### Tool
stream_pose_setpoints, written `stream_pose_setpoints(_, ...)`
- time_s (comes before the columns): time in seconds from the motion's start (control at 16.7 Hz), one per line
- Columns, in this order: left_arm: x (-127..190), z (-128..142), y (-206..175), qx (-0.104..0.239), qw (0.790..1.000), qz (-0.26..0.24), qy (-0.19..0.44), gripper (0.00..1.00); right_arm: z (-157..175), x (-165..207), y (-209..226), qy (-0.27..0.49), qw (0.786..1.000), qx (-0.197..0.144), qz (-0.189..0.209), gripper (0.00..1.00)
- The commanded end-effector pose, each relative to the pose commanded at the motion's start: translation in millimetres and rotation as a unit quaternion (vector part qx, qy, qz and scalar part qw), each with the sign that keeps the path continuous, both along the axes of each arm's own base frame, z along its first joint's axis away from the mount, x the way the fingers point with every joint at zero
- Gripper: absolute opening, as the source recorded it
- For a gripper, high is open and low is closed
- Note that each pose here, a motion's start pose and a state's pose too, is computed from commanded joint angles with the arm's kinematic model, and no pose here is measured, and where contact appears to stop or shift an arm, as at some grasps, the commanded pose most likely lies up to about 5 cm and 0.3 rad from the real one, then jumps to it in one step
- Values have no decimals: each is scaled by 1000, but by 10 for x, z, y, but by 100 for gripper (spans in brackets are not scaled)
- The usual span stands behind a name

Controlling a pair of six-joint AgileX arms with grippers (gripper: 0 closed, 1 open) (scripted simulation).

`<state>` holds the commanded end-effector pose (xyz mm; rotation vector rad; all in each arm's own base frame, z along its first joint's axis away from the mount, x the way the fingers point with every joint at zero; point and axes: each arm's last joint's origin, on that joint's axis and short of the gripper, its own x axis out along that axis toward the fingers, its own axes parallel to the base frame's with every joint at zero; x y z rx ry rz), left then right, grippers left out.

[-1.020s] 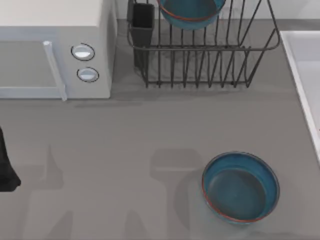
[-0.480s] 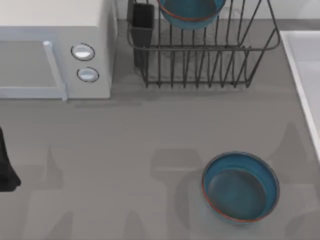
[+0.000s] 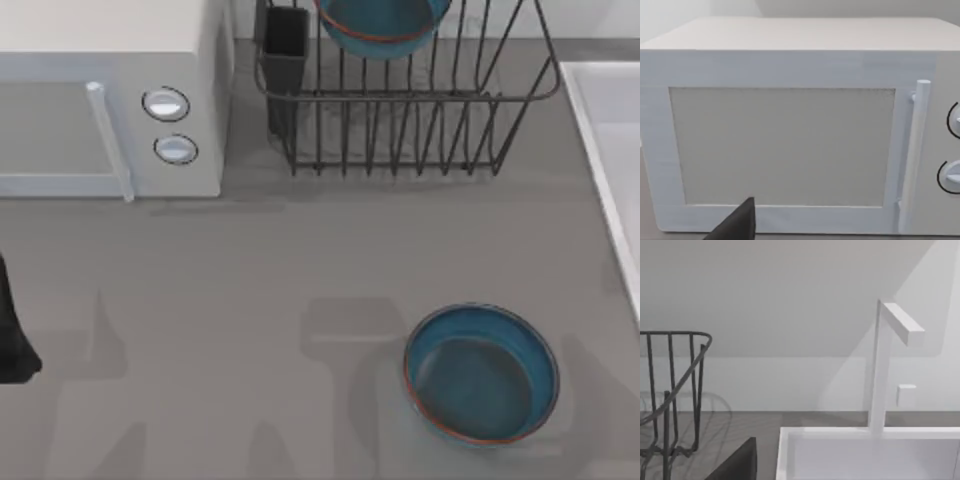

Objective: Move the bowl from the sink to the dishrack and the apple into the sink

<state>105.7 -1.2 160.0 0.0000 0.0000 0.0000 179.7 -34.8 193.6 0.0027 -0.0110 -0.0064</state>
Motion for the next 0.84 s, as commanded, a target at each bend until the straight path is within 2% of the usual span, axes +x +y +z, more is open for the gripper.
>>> stream_pose_setpoints(0.36, 0, 0, 0, 0, 1000, 0, 0, 100, -168, -578, 261, -2, 1000, 3, 1, 100)
stream_pose_setpoints(0.84, 0, 0, 0, 0, 1000, 0, 0, 100, -336, -740, 336, 6, 1000, -1, 3, 100)
